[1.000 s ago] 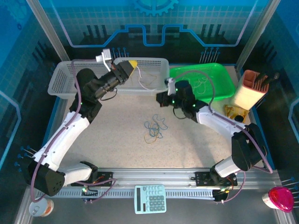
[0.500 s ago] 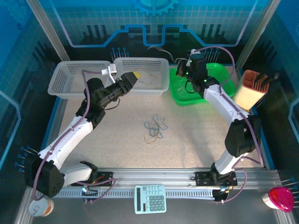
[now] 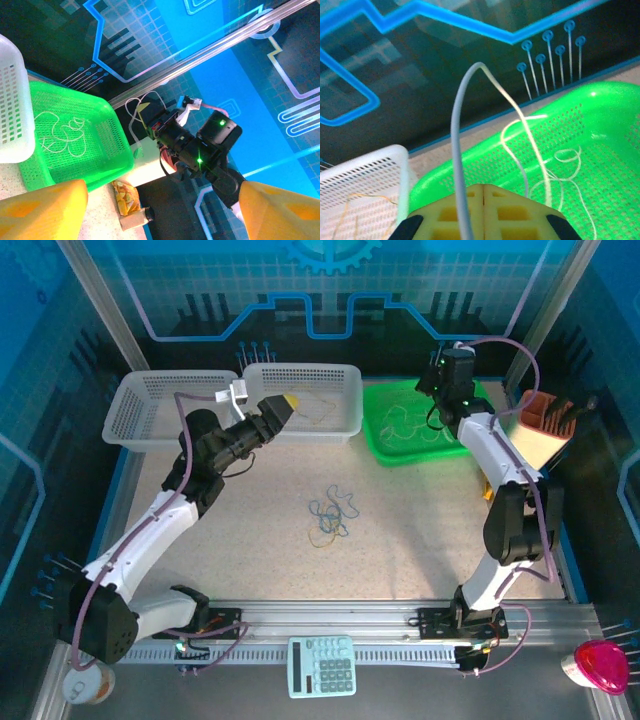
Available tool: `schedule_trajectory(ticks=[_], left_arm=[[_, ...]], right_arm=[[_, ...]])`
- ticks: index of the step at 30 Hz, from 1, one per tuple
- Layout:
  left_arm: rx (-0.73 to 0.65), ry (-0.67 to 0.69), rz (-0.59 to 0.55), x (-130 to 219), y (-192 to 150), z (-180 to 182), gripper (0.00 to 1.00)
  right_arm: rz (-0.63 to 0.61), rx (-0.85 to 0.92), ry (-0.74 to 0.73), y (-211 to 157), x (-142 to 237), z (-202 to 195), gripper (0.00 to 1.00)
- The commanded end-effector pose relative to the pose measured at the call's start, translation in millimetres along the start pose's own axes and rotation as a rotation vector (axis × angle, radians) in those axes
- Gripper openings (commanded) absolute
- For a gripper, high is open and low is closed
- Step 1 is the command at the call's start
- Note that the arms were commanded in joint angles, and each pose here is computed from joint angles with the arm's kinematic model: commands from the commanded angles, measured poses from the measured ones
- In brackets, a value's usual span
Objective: Untangle the cables
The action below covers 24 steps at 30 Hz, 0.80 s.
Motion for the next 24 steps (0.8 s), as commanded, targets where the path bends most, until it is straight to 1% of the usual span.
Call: schedule_trajectory(ticks=[1,3,7,8,9,10,11,12,13,15,17,21,24], left_arm=[[-0.033,-0.011,-0.011,9.3,0.0,-5.0,0.81],[-0.034,-0.005,-0.011,10.8,-0.7,-3.6,0.81],[-0.032,0.011,-0.008,14.4,-2.9,-0.2,0.82],[-0.035,0.02,-0.006,14.9,-3.6,1.4,0.83],[-0.035,0.028,-0.001,15.7,-4.7,3.2,0.83],[-0.038,0.039,0.006,16.5,-6.0,4.5,0.83],[-0.039,0.055,0.013,16.7,-7.3,7.7,0.84],[-0.038,0.068,0.018,17.6,-8.7,11.0,0.84],[-0.04,0.081,0.022,18.8,-10.2,14.2,0.84],[-0.041,0.108,0.023,21.7,-12.6,22.0,0.84],[-0.047,0.131,0.024,23.9,-14.3,28.8,0.84],[-0.053,0.175,0.022,27.3,-16.8,43.4,0.85],[-0.054,0.212,0.023,28.8,-19.3,57.1,0.85]], right_arm=[[0.072,-0.008,0.0,-25.3,-15.3,-4.4,0.0],[0.104,-0.005,0.01,-34.9,-24.7,-2.3,0.0],[0.218,0.006,0.024,-61.9,-49.9,0.9,0.0],[0.248,0.012,0.024,-67.1,-53.4,1.3,0.04],[0.275,0.017,0.022,-72.3,-56.0,1.6,0.13],[0.303,0.023,0.01,-77.7,-56.6,0.3,0.27],[0.321,0.033,-0.005,-82.5,-55.5,-0.8,0.45],[0.329,0.04,-0.028,-84.4,-52.8,-3.8,0.56],[0.336,0.051,-0.047,-85.6,-48.6,-5.8,0.64],[0.326,0.072,-0.078,-81.2,-38.8,-8.4,0.76],[0.304,0.1,-0.098,-72.6,-26.1,-9.0,0.8],[0.231,0.136,-0.057,-53.4,1.9,5.0,0.79],[0.184,0.163,0.031,-44.3,27.4,27.7,0.77]])
Point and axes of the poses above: each hand's point on the last joint's axis, 136 mm out from that joint toward the fingers, its own x axis back along the fingers, its own z axis along the line the jaws close on, y = z × x, the point moved 2 cm from there along x, back along the fingers, and after that the axes turned 13 degrees about x, right-handed, at the moved point
